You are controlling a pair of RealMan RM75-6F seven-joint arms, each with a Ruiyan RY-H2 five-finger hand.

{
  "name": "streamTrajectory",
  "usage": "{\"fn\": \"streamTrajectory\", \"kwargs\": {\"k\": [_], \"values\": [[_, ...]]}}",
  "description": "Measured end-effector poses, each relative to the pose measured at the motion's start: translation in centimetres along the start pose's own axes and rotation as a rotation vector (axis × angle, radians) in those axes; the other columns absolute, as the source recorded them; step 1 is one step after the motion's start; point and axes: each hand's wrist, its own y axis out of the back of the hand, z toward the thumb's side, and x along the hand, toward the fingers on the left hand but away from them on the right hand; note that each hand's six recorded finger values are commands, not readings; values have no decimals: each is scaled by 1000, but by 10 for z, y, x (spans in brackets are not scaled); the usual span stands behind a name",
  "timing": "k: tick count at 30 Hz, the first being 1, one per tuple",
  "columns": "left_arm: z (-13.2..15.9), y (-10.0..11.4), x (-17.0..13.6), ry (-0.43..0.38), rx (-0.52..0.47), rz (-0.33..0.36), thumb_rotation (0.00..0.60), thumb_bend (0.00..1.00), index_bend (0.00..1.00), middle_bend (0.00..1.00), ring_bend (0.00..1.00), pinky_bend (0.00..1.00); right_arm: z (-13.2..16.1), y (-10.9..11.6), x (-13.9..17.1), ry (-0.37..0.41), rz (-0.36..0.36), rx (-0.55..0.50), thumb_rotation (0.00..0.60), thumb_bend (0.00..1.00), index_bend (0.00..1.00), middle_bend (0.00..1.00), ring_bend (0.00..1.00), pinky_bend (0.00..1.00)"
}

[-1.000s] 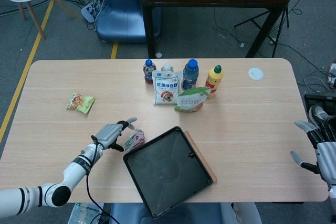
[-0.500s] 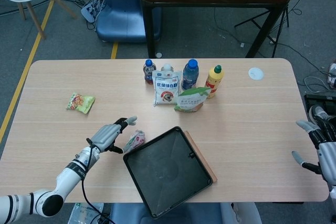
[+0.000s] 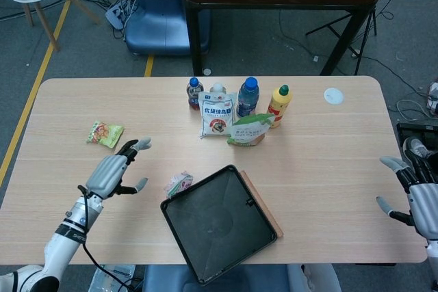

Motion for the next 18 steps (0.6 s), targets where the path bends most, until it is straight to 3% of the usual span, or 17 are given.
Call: {"fn": "streamTrajectory", "kwargs": {"k": [8,13,18], "values": [[-57,38,-44,157,179,266,600,345,103,149,40,250,6,-4,-7,23,49,18,600,244,177,220,30,60],[-89,44,-87,281,268,325,600,345,103,148,40,244,12,-7,-9,53,60,14,600,245,177,220,30,60],[-102,43,-118,345,297,348,600,345,103,148,40,235,18,-12,-9,76,64,22,600,245,177,224,31,60]]}}
